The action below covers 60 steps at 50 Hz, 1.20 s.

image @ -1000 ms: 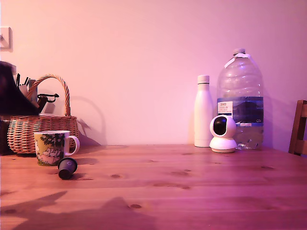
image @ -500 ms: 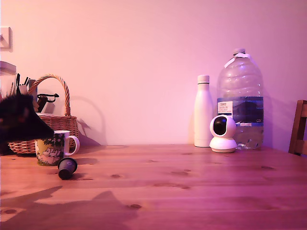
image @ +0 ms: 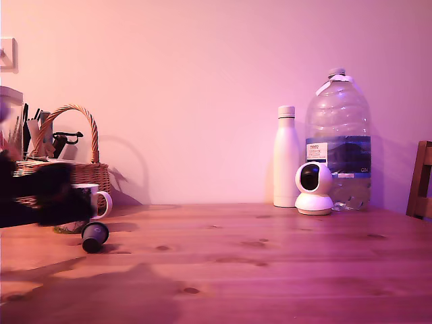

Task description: Pick up the coffee capsules from the table one by one and drop them inside the nearest coffee cup

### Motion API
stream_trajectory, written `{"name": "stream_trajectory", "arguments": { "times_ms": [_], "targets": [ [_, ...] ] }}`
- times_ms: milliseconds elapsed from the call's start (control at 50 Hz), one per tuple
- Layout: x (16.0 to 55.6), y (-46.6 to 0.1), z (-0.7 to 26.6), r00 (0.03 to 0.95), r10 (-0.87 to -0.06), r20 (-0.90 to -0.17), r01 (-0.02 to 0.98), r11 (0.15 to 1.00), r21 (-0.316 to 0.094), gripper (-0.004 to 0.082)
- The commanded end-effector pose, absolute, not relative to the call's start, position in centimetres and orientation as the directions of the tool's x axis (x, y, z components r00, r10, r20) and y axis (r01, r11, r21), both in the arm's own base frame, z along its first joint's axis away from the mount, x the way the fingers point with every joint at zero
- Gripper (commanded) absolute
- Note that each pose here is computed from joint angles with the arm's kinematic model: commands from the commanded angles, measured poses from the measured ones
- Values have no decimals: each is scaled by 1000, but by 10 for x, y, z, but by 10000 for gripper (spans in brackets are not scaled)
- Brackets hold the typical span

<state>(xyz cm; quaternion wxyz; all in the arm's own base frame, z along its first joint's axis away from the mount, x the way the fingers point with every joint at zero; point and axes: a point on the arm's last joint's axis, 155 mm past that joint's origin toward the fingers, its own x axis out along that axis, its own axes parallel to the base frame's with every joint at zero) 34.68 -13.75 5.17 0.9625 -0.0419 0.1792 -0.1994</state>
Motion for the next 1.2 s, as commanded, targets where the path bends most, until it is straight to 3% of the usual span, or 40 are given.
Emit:
{"name": "stream_trajectory", "arguments": {
  "times_ms": [0, 100, 120, 260, 280, 400, 420, 460, 1100, 1180],
  "targets": [
    [348, -140, 45, 849, -402, -344, 372, 916, -151, 778],
    [355, -143, 41, 848, -398, -349, 369, 917, -149, 778],
    [356, -143, 41, 849, -398, -347, 351, 916, -192, 778],
    [368, -147, 39, 854, -396, -337, 346, 917, -200, 778],
    [369, -147, 38, 855, -393, -338, 331, 916, -228, 778],
    [378, -146, 31, 861, -369, -351, 309, 926, -218, 778],
    [379, -146, 30, 862, -366, -352, 292, 924, -246, 778],
    [382, -146, 27, 862, -361, -356, 282, 925, -254, 778],
    [404, -149, 8, 852, -318, -416, 222, 939, -264, 776],
    [405, -147, 5, 851, -303, -430, 206, 944, -257, 716]
  ]
}}
